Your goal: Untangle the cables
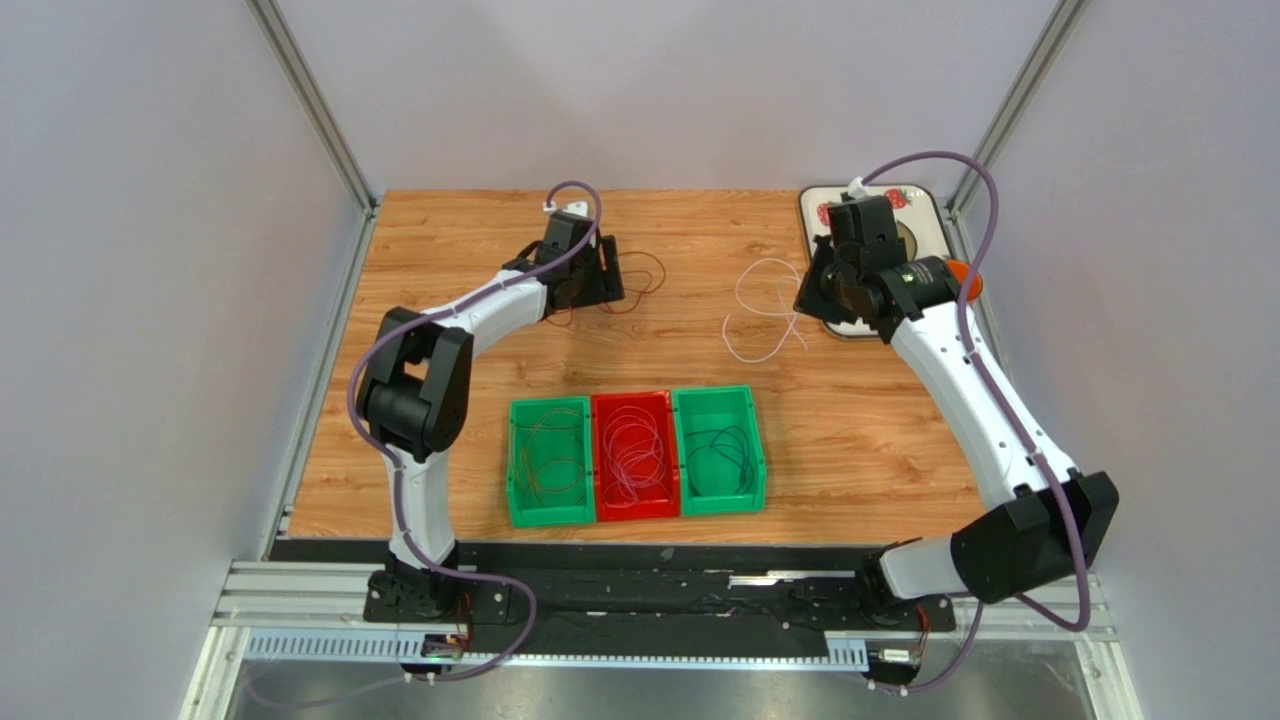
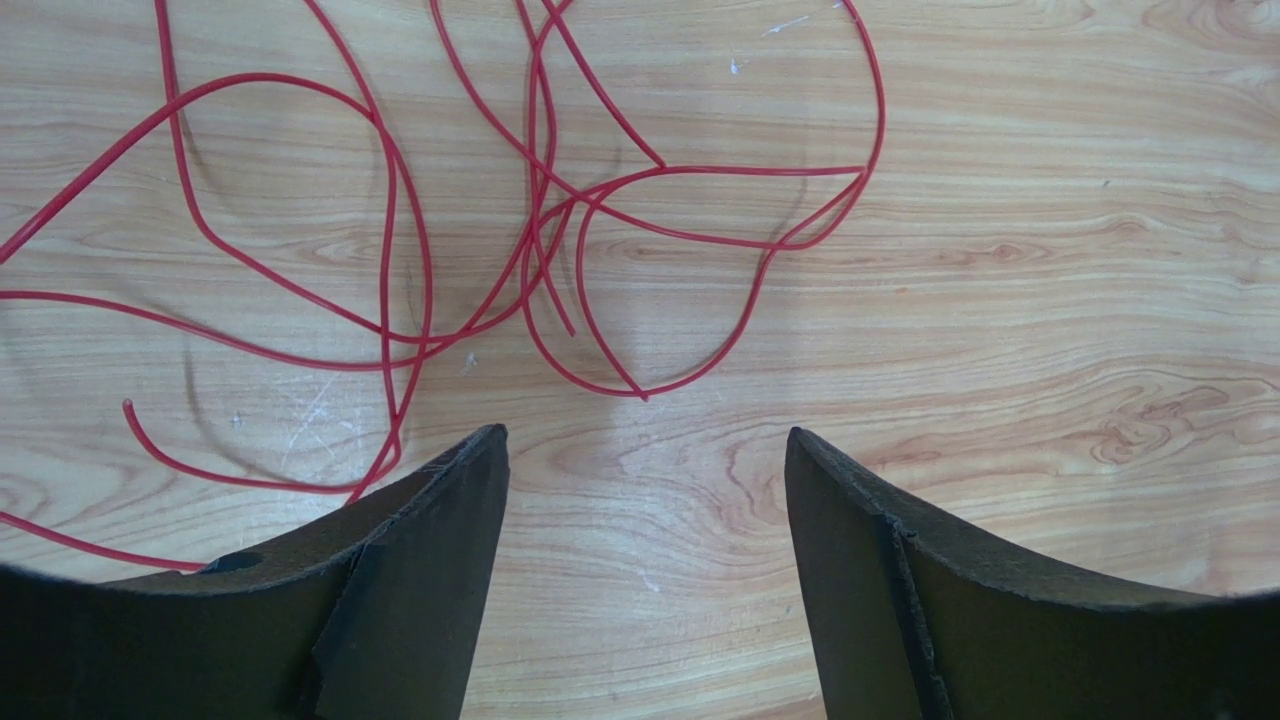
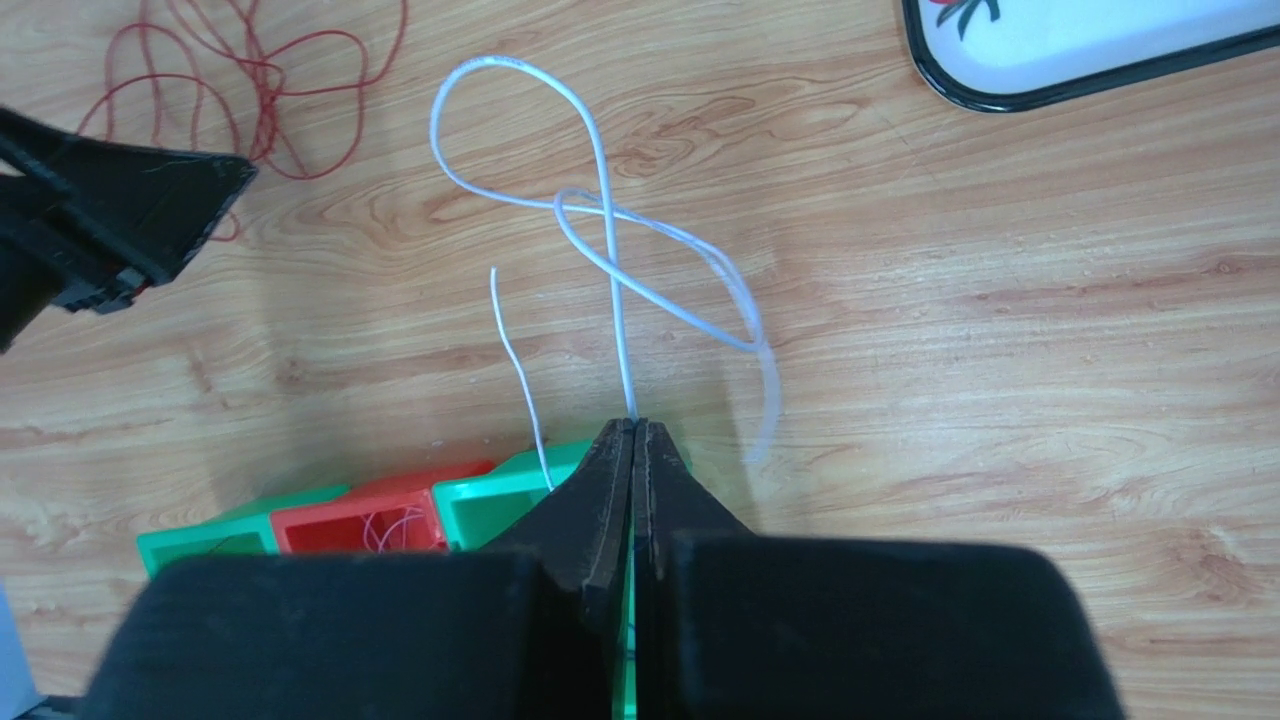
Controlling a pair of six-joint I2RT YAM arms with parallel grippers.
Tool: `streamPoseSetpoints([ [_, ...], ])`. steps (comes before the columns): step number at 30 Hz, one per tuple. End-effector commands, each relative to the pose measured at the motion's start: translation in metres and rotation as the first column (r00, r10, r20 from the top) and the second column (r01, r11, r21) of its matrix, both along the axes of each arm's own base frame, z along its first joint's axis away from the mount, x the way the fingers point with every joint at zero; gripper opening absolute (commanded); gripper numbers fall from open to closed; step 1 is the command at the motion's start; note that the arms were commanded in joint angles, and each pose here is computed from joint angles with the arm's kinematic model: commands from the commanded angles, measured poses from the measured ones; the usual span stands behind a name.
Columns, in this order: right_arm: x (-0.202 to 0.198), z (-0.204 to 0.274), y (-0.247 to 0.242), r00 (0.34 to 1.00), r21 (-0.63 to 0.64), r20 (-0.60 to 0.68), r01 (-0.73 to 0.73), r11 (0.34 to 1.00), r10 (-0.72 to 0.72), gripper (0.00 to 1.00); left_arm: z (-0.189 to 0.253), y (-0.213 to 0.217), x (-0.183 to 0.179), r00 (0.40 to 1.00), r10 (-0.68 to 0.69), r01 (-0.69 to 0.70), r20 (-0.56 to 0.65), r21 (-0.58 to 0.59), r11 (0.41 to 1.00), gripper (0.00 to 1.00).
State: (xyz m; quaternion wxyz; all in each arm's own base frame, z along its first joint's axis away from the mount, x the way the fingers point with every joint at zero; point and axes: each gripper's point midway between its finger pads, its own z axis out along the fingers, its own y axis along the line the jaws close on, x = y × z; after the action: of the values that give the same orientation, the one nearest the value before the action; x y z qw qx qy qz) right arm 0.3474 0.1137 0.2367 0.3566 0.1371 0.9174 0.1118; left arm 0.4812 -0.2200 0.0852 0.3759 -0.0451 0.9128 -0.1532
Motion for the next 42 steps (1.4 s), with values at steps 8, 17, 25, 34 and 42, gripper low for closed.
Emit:
streamPoseSetpoints([
  [8,-0.048,0.013,0.025,0.993,0.053,0.002,-0.116,0.992,0.116,0.0,0.042,-0.004,0.01,0.996,-0.007,0.011,0.085,-0.05,0.999,0.73],
  [17,-0.085,-0.017,0.05,0.98,0.061,-0.074,-0.181,0.981,0.186,0.0,0.041,-0.004,0.009,0.996,-0.008,0.012,0.083,-0.05,0.999,0.72],
  [25,-0.108,-0.033,0.056,0.971,0.063,-0.115,-0.206,0.977,0.212,0.0,0.04,-0.004,0.008,0.997,-0.008,0.012,0.08,-0.049,0.999,0.72],
  [34,-0.13,-0.026,0.064,0.963,0.061,-0.119,-0.236,0.97,0.242,0.0,0.039,-0.004,0.007,0.997,-0.01,0.014,0.078,-0.047,0.999,0.71],
  [42,-0.142,-0.013,0.05,0.97,0.03,-0.11,-0.214,0.976,0.216,0.0,0.038,-0.004,0.008,0.997,-0.011,0.015,0.077,-0.046,0.999,0.7],
])
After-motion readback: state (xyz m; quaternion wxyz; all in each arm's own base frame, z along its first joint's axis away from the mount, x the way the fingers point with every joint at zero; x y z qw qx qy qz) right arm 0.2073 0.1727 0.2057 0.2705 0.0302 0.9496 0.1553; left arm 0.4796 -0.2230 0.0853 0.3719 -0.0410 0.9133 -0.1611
